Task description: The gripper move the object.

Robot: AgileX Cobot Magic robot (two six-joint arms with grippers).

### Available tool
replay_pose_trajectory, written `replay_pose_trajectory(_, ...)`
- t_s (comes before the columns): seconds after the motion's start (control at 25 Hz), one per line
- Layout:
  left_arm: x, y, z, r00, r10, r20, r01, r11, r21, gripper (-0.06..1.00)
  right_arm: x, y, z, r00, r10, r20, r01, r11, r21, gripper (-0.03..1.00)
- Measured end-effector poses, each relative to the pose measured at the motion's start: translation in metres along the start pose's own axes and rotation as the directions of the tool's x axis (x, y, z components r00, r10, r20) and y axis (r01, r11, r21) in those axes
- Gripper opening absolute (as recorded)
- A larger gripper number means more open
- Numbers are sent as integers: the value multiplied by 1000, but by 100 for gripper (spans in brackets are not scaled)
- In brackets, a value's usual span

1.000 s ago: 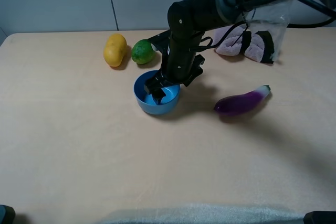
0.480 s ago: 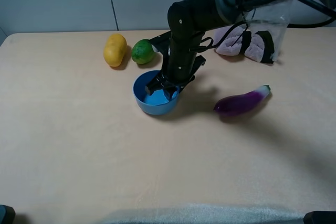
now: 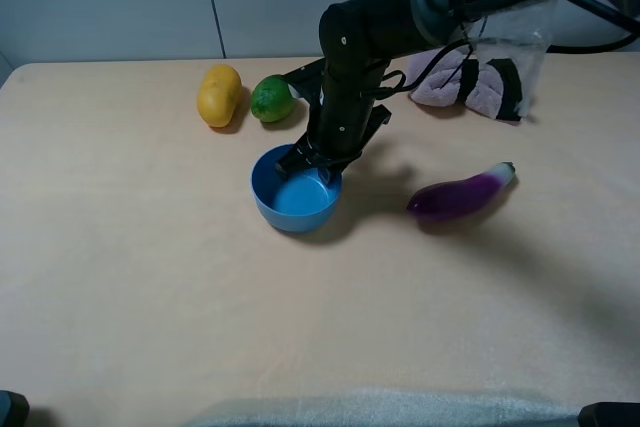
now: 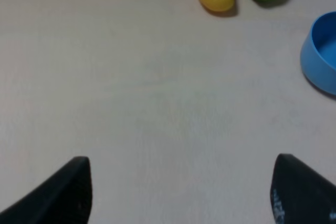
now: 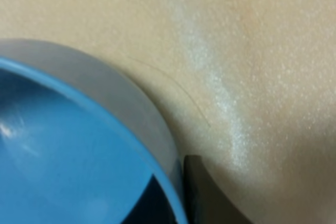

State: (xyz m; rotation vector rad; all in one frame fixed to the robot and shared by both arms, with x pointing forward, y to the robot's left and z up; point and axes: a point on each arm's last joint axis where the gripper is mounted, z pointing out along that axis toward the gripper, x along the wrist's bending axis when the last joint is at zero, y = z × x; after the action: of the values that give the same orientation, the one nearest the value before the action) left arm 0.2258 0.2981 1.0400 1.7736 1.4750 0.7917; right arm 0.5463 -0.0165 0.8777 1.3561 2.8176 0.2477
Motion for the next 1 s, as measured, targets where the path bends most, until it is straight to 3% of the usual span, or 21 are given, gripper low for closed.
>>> replay_pose_trajectory(0.52,0,0,0,1000,0,0,0,1000,0,76,0,2,-6,1000,-2,0,2,1000,-6,-3)
replay_pose_trajectory(1.0,0,0,0,1000,0,0,0,1000,0,76,7,53,-73,1000,-26,-6,25,990,-141,-3)
